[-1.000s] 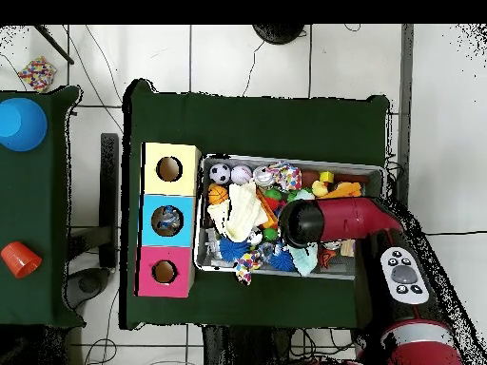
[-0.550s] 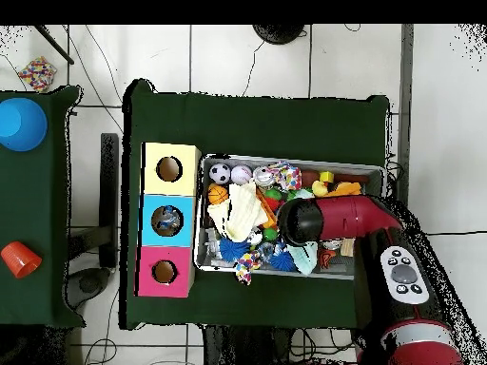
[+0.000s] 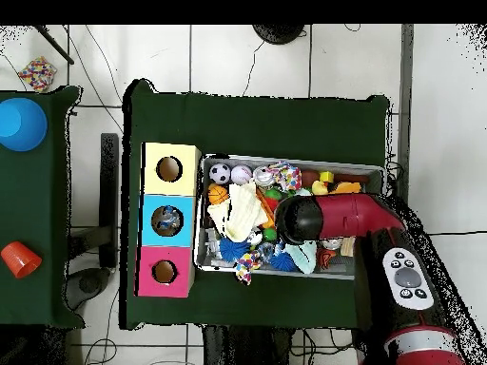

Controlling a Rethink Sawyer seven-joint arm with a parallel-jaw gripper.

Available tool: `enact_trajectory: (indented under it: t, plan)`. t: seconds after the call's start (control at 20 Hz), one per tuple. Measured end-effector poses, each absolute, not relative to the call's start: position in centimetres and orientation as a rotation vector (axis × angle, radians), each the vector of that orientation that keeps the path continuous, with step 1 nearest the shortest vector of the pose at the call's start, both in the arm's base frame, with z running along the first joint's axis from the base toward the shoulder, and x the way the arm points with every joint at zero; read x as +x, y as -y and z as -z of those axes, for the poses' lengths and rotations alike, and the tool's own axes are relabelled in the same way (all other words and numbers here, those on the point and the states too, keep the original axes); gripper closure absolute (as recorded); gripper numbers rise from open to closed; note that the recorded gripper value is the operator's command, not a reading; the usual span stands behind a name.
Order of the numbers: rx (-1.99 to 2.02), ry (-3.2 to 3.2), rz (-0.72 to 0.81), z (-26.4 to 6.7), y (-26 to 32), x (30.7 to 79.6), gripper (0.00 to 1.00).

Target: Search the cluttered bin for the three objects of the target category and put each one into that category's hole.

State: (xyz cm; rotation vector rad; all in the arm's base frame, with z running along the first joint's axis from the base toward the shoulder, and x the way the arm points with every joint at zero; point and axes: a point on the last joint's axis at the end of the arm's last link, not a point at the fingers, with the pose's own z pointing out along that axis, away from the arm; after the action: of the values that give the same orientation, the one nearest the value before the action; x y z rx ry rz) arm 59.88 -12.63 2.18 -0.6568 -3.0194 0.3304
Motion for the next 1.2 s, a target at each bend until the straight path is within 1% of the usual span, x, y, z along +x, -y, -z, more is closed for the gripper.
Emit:
enact_trajectory:
  t: [0.05,0.15,0.4,0.75,0.85,1.05,1.2]
  plan:
    - [-0.692,3.016,-0.279,-2.9,12.0,60.2,1.0]
    - [-0.718,3.01,-0.237,-3.3,11.6,60.2,1.0]
    - [-0.775,2.976,-0.132,-3.6,10.8,59.7,1.0]
    - [-0.806,3.0,-0.004,-2.5,10.0,58.8,1.0]
    - [-0.817,3.014,0.023,-2.3,9.9,58.8,1.0]
    - [-0.854,3.068,0.132,-1.3,9.0,59.0,1.0]
    - [-0.864,3.099,0.173,-0.6,8.4,59.0,1.0]
